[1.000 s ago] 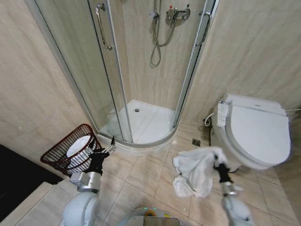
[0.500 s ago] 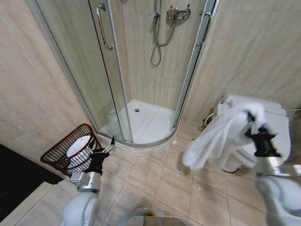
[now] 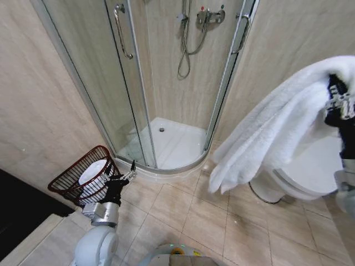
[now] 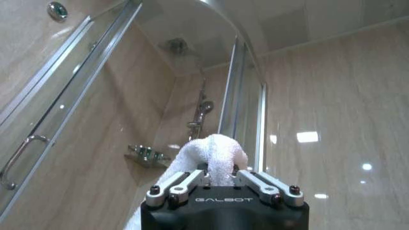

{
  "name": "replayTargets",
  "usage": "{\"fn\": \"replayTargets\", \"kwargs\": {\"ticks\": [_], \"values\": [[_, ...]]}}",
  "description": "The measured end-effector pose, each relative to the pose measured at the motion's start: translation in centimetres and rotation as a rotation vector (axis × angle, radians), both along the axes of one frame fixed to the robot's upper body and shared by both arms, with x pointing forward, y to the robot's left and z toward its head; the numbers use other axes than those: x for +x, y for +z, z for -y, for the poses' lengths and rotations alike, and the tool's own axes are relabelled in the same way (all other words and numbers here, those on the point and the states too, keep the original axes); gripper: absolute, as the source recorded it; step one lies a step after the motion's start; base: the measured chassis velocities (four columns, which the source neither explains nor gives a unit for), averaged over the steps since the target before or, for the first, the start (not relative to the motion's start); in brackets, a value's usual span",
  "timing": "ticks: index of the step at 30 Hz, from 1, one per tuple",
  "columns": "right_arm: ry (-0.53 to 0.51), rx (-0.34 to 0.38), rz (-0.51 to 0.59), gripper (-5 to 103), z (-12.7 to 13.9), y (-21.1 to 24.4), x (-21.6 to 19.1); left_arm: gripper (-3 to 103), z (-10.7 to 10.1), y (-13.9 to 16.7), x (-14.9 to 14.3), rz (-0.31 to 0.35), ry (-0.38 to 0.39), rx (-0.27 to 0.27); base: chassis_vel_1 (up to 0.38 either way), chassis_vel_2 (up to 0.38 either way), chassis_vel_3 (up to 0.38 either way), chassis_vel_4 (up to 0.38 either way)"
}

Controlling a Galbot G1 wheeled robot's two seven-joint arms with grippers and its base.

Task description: Discard the used towel into the hamper.

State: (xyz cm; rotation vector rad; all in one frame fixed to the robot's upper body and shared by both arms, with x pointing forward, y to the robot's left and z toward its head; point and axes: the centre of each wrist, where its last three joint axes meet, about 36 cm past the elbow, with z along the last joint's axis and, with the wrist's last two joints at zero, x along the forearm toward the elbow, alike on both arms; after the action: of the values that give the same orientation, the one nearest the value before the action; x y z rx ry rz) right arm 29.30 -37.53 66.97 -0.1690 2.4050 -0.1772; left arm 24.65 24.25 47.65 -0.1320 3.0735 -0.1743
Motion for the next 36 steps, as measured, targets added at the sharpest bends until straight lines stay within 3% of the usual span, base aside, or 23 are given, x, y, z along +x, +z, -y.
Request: {"fn": "replayTargets", "kwargs": {"ticks": [14, 36], "values": [[0.046, 0.032, 0.010, 10, -0.1, 0.0, -0.6, 100, 0.0, 0.0, 0.0, 0.000, 0.000, 0.000, 0.037, 0.036, 0.035, 0.035], [0.096, -0.002, 0.047, 10, -0.2, 1.7, -1.3, 100, 0.0, 0.0, 0.0, 0.000, 0.000, 0.000, 0.111, 0.109, 0.106, 0.111]]}}
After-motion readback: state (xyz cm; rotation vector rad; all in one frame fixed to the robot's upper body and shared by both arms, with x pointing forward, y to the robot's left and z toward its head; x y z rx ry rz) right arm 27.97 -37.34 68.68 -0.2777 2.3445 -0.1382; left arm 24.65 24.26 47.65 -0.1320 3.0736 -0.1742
